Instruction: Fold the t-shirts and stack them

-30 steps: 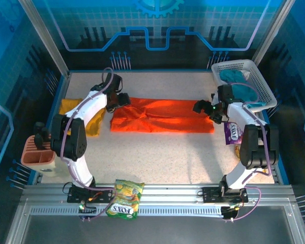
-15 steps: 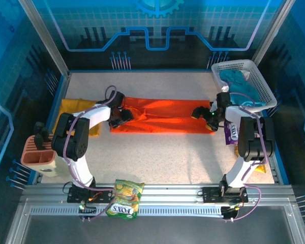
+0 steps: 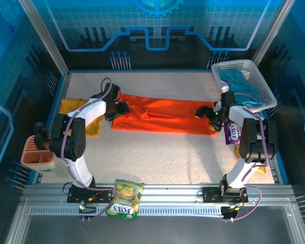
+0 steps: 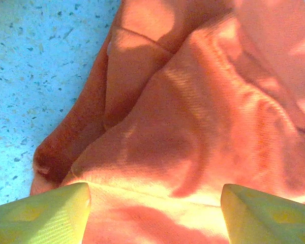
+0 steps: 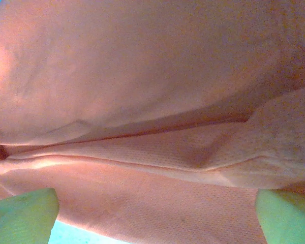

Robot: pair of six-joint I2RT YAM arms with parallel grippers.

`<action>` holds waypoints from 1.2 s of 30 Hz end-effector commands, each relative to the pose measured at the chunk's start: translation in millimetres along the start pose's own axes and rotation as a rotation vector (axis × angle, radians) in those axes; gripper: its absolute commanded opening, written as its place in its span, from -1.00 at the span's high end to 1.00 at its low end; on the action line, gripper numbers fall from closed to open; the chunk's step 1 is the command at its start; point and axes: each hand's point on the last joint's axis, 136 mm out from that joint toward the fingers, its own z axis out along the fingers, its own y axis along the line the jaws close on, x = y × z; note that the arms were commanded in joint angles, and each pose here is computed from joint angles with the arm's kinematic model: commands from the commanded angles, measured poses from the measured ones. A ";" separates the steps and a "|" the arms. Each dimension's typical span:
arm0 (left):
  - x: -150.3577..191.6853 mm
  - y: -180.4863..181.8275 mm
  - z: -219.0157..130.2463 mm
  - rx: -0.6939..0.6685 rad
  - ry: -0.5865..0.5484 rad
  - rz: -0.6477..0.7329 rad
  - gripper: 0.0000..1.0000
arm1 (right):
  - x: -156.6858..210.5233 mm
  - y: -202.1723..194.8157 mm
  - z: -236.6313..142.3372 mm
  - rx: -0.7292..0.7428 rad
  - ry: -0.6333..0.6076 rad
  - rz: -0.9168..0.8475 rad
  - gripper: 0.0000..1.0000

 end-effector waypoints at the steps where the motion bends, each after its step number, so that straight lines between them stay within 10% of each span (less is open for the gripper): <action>1: -10.7 -20.7 -33.2 0.064 -0.024 0.032 -0.39 | -18.8 18.8 -22.4 0.087 -0.056 -0.095 -0.99; 17: 31.6 -42.4 32.1 0.039 0.151 0.097 -0.49 | -60.3 15.5 35.0 0.314 0.008 -0.199 -0.99; 36: -7.3 -78.7 84.5 0.029 0.274 0.110 -0.48 | 40.8 15.8 45.8 0.416 0.231 -0.276 -0.99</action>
